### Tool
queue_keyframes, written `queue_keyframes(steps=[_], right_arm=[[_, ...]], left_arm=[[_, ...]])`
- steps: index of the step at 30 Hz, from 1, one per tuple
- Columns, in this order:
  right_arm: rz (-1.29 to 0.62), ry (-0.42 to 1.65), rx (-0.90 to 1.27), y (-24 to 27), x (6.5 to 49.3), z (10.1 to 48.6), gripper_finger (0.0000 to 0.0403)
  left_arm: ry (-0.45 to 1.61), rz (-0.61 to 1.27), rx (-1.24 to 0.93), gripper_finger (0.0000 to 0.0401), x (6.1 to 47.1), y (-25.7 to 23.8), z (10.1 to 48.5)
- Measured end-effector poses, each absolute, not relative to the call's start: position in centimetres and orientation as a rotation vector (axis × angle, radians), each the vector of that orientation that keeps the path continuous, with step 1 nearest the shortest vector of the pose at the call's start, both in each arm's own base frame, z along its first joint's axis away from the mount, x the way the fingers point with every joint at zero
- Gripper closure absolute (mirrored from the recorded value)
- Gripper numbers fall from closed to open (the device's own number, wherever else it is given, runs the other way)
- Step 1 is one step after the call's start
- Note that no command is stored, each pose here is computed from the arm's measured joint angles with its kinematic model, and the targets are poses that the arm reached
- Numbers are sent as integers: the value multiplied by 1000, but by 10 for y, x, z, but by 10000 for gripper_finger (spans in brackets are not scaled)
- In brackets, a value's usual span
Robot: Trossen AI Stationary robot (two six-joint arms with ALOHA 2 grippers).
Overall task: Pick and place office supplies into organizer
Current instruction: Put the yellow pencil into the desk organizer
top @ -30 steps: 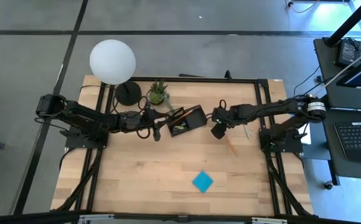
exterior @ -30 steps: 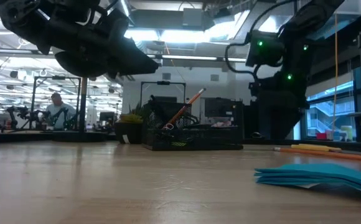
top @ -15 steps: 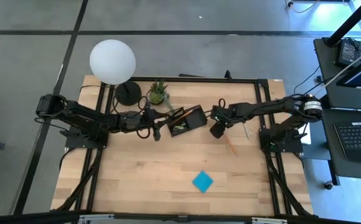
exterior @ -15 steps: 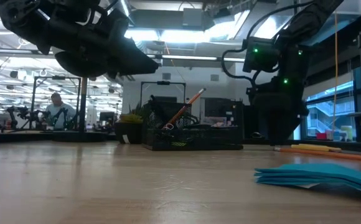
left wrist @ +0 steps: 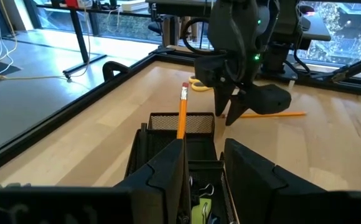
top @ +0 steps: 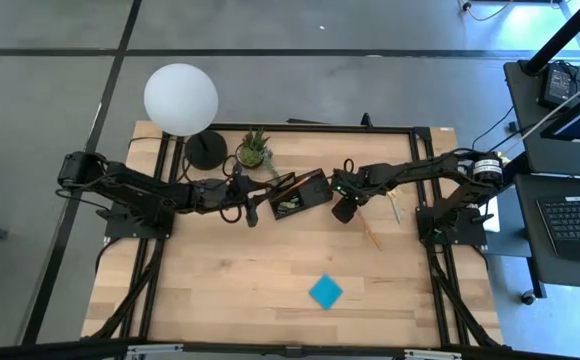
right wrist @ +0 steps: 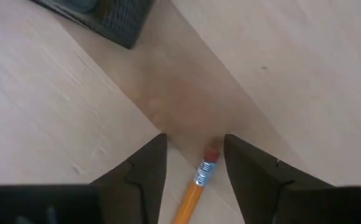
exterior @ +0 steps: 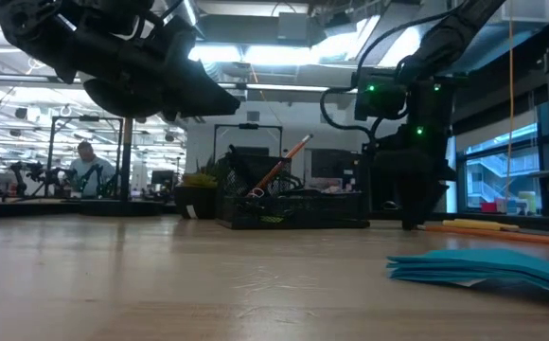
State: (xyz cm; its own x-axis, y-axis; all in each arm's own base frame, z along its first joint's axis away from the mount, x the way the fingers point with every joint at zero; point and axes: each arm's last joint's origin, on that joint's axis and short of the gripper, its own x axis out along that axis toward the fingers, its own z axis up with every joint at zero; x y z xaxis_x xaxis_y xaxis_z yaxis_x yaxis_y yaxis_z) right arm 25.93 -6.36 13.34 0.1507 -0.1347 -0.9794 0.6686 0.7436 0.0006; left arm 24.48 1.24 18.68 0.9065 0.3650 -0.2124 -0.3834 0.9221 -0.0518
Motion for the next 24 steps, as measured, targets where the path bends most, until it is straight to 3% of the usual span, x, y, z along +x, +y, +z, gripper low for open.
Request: queue_keyframes(steps=[18,24], right_arm=[[-639,1366,592,-71,253,128,243],[-634,1371,591,-74,252,128,278]], left_arm=[[224,390,-106,292,244,12,184],[224,390,-106,296,244,12,184]])
